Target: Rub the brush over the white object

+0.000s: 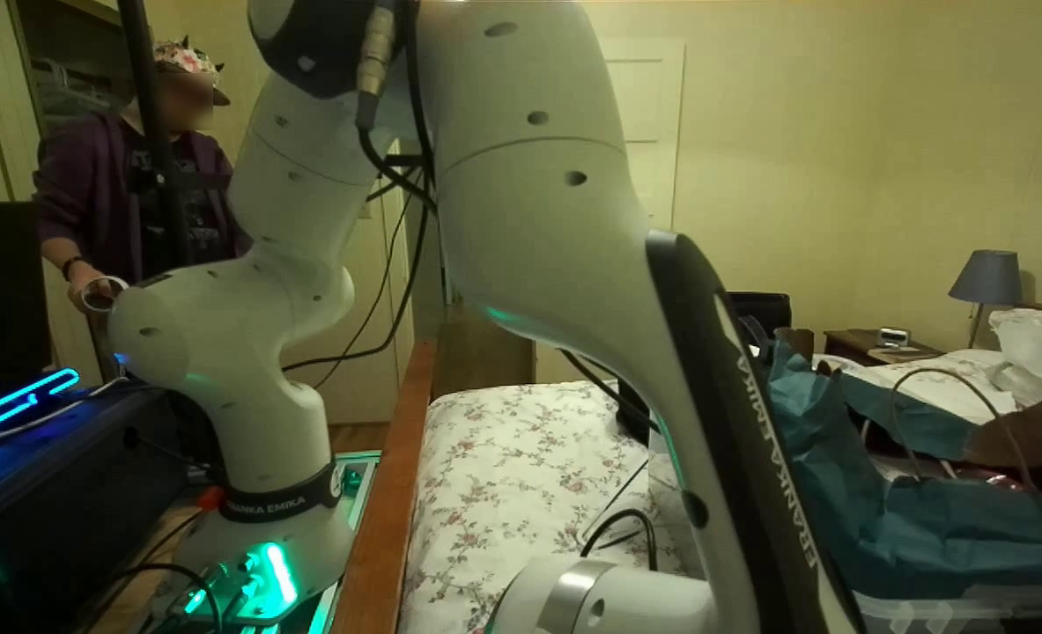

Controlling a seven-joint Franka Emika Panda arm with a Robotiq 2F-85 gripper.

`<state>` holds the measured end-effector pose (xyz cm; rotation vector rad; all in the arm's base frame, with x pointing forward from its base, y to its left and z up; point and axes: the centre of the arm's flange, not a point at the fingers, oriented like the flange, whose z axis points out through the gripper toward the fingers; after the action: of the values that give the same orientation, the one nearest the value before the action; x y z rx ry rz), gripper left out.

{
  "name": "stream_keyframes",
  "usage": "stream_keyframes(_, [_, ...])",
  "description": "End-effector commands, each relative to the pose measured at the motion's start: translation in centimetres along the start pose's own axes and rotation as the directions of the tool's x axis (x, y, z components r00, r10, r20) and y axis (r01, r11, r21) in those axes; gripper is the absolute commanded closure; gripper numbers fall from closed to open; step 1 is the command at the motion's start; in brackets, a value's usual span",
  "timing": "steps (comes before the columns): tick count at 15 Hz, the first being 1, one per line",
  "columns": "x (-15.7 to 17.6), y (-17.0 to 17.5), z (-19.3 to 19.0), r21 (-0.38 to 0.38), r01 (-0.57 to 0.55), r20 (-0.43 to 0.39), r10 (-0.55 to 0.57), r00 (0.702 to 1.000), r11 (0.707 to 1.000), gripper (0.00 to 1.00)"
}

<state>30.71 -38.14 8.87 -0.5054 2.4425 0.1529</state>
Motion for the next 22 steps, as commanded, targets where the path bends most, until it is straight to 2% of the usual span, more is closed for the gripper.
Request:
stream_keyframes(1, [1.5,-1.5,-0.7,0.088,-0.071,-0.044,0.075,0.996,0.994,0.87])
stream_keyframes(3, [2.3,-1.6,-2.0,0.11,-0.097,-0.074,0.106,0.992,0.989,0.87])
stream_keyframes(8, [4.7,-1.1,-5.0,0.108,-0.154,-0.144,0.168,0.975,0.982,0.87])
stream_keyframes(16, [5.1,1.4,-8.6,0.018,-0.094,-0.21,0.096,0.973,0.995,0.87])
stream_keyframes(17, [5.1,1.7,-9.1,0.011,-0.085,-0.208,0.086,0.974,0.996,0.87])
stream_keyframes(22, [3.9,2.5,-9.8,-0.031,-0.002,-0.089,-0.001,0.996,1.0,0.87])
